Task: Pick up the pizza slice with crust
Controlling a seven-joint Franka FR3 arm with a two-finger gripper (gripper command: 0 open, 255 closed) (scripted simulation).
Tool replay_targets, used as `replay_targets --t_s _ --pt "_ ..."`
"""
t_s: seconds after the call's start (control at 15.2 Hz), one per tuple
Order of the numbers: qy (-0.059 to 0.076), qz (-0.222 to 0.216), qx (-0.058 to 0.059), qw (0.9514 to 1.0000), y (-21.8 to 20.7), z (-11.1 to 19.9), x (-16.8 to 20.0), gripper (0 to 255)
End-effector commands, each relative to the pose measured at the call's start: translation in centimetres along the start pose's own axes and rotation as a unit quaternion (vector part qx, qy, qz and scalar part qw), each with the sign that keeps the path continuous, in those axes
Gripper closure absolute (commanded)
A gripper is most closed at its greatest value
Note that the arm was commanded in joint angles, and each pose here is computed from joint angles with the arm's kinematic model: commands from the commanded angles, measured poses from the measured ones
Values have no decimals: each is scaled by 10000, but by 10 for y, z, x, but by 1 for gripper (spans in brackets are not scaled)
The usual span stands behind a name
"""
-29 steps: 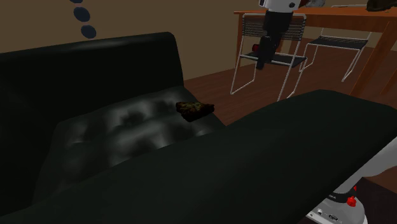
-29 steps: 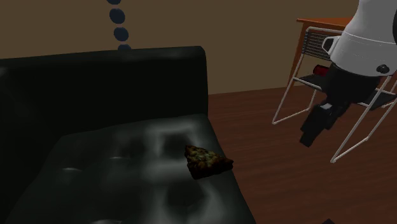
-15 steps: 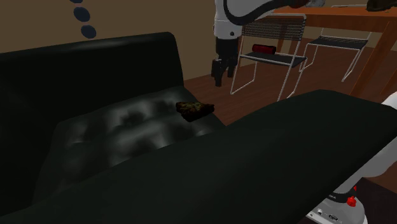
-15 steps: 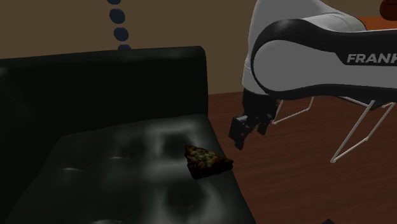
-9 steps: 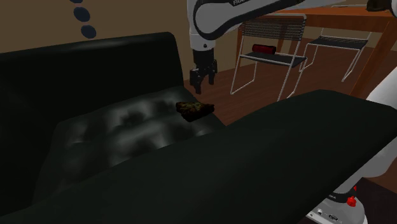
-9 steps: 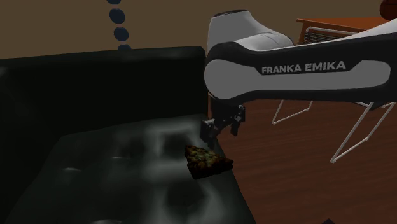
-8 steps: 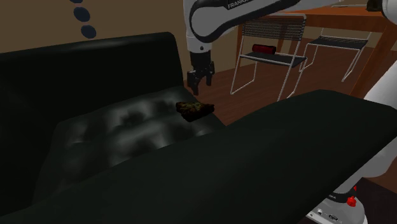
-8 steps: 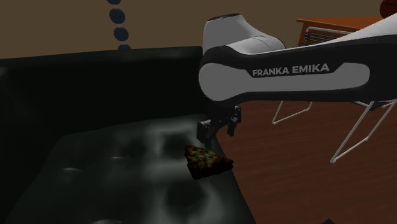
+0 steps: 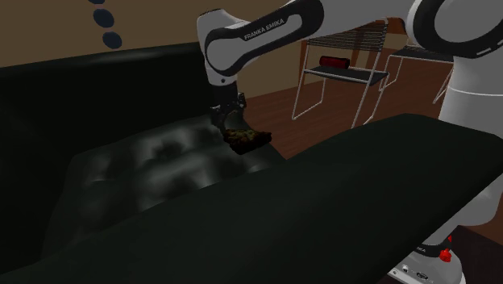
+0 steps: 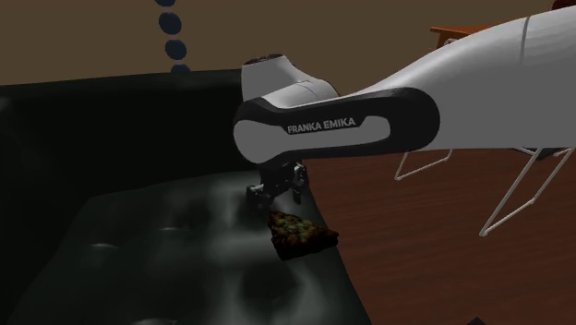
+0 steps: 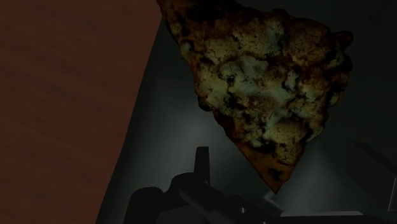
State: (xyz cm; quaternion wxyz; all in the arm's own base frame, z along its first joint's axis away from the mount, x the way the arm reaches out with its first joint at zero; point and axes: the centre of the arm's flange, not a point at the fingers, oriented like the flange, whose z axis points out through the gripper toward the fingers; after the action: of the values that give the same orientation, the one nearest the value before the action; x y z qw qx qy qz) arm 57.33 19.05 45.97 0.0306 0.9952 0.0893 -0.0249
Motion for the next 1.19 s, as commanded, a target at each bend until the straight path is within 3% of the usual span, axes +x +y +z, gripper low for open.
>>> replay_targets --t_s 0.0,0.53,0.59,1.12 --pt "-17 3 -5 10000 -3 9 6 0" --pt "-17 3 -5 10000 -5 44 8 0" --pt "-17 3 -5 10000 -5 44 7 255" --pt "-17 3 -5 10000 -6 43 8 255"
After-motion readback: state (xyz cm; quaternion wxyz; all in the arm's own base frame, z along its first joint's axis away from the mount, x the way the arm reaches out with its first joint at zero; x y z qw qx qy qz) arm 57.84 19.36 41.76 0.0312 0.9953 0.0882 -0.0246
